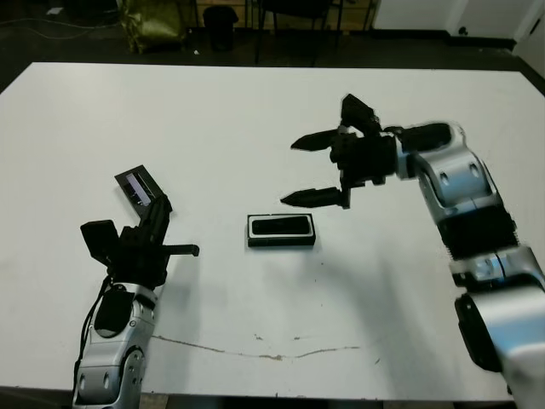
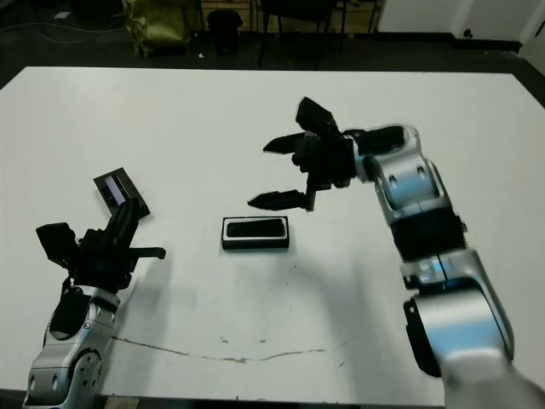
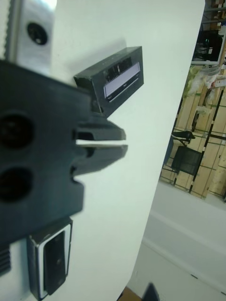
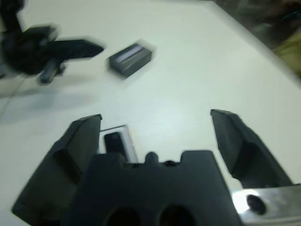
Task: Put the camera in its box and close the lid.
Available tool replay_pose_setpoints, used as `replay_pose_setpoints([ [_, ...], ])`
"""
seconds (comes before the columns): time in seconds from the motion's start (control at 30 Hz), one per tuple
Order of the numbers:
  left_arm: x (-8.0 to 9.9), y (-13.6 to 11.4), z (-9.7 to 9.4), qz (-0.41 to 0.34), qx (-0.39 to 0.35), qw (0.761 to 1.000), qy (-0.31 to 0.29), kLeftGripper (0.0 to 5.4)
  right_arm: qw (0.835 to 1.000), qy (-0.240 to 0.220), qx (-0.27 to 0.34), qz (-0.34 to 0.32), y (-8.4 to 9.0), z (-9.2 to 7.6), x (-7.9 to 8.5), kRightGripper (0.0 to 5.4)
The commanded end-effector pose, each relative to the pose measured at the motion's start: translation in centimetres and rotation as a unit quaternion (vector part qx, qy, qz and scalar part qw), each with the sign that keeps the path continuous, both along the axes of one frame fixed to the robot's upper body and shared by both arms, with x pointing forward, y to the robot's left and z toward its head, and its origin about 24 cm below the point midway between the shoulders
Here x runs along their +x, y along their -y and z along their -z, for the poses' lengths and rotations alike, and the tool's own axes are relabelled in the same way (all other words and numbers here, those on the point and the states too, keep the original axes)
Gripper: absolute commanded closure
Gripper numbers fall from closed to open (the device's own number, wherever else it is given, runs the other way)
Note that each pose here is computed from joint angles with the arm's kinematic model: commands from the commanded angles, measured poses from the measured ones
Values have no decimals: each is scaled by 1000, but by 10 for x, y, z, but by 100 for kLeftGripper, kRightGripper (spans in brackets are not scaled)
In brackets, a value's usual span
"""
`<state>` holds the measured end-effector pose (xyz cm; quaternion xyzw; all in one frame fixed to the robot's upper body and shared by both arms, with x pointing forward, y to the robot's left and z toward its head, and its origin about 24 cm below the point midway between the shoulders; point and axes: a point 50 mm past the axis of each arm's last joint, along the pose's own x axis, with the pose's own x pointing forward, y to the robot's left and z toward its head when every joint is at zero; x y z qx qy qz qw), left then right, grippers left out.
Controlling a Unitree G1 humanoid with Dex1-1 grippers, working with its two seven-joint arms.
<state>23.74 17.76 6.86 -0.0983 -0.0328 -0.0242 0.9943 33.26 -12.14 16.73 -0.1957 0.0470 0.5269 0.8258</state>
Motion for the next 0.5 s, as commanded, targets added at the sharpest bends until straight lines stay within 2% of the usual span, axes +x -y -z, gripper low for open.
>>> replay_pose_setpoints([
  [0.03, -1, -1, 5, 0, 2, 1000, -14, 540, 998, 26, 12, 62, 4, 8, -9, 103],
  [0.3, -1, -1, 6, 0, 4, 1000, -15, 540, 989, 74, 31, 128, 5, 27, -21, 288],
  [0.5, -1, -2, 6, 1, 3, 1000, -11, 540, 978, 134, 27, 155, -3, 33, -34, 426],
])
